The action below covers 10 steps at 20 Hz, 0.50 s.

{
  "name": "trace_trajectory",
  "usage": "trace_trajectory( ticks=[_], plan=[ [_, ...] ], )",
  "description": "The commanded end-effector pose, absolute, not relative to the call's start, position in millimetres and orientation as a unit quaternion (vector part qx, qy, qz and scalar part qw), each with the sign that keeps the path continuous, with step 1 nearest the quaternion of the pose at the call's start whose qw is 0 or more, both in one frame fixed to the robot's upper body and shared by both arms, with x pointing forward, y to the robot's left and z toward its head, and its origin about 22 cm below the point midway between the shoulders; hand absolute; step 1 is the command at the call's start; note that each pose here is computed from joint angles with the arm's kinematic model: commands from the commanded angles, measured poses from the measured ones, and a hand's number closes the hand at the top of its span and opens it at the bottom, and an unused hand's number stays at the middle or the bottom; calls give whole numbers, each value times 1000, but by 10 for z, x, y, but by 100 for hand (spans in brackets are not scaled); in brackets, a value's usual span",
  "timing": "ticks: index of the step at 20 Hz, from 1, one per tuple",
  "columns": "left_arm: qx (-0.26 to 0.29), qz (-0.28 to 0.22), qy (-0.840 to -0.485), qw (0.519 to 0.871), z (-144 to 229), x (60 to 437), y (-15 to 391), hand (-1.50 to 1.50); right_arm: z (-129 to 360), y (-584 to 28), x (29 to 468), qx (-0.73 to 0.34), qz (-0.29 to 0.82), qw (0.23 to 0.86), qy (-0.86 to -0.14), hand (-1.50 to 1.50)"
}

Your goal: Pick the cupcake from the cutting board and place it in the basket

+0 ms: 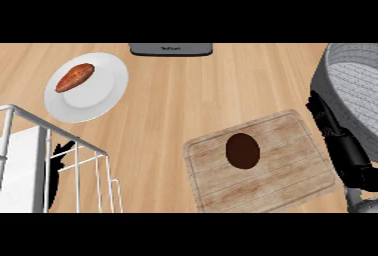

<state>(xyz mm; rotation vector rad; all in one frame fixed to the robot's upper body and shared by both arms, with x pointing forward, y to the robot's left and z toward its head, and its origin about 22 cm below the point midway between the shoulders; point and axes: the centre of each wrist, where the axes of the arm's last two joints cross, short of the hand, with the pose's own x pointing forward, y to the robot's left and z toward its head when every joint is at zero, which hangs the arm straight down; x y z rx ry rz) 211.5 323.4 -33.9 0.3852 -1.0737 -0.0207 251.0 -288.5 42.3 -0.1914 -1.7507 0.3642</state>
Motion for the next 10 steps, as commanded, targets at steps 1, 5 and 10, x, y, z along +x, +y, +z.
trace_trajectory(
  ticks=[1,5,10],
  plan=[
    [165,-9,-550,818,-203,2283,3049,0,405,-2736,2391,-92,130,630,-761,150],
    [132,58,-551,822,462,1517,3080,0,488,-2713,2500,-87,67,618,-778,150],
    [78,132,-560,814,596,1162,3216,0,455,-2340,2472,-56,159,602,-780,-150]
  ],
)
